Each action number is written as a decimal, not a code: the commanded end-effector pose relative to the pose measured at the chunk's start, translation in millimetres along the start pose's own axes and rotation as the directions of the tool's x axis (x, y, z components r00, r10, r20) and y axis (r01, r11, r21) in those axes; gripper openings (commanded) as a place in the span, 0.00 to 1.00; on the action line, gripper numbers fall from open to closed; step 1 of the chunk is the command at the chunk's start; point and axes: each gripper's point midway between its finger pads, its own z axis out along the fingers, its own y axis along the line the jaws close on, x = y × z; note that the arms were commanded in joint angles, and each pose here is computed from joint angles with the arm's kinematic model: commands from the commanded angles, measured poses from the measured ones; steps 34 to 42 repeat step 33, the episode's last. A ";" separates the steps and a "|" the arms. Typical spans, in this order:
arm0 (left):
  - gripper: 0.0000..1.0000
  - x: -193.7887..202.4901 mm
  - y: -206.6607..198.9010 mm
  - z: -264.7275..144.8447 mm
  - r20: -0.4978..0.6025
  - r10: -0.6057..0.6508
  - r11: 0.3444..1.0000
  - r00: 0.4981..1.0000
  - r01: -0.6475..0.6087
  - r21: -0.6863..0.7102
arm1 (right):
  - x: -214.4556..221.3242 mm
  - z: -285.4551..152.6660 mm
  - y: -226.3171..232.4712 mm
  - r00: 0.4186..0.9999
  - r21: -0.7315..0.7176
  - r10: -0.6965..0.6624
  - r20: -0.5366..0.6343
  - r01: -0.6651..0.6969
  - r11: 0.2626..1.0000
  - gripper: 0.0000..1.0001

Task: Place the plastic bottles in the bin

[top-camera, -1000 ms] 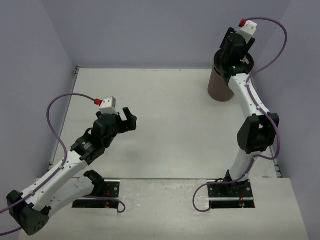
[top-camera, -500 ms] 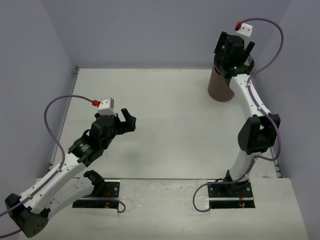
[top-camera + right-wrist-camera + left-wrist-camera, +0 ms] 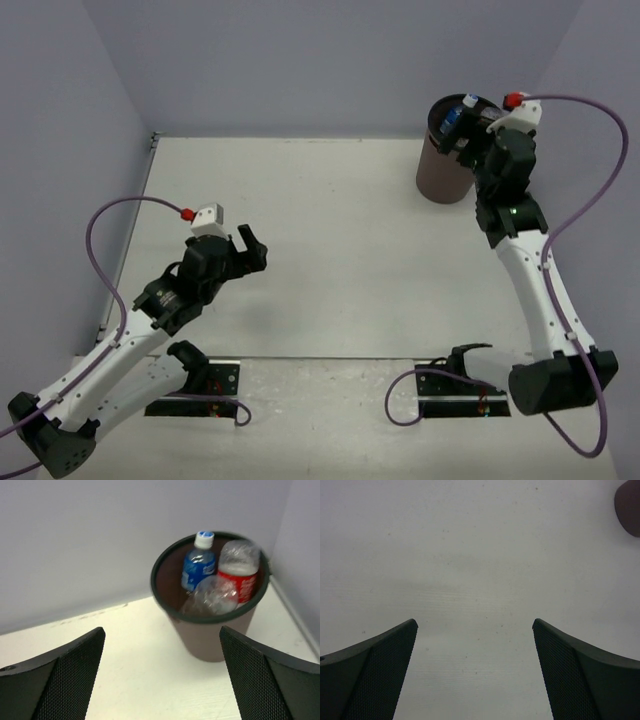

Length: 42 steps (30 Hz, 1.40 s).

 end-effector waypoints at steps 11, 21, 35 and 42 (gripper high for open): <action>1.00 -6.9 17.0 -10.2 0.041 -0.035 0.997 0.999 0.038 -0.064 | 183.4 -77.7 -26.3 0.914 -0.009 0.189 -0.360 -0.206 0.979 0.99; 1.00 -6.4 27.7 -9.4 0.072 -0.062 0.992 0.995 0.070 -0.107 | 215.6 -109.7 -42.1 0.884 0.052 0.304 -0.356 -0.306 0.951 0.99; 1.00 -7.2 32.0 -10.4 0.081 -0.073 0.988 0.994 0.083 -0.127 | 208.1 -115.2 -47.7 0.897 0.060 0.326 -0.298 -0.324 0.944 0.99; 1.00 -7.2 32.0 -10.4 0.081 -0.073 0.988 0.994 0.083 -0.127 | 208.1 -115.2 -47.7 0.897 0.060 0.326 -0.298 -0.324 0.944 0.99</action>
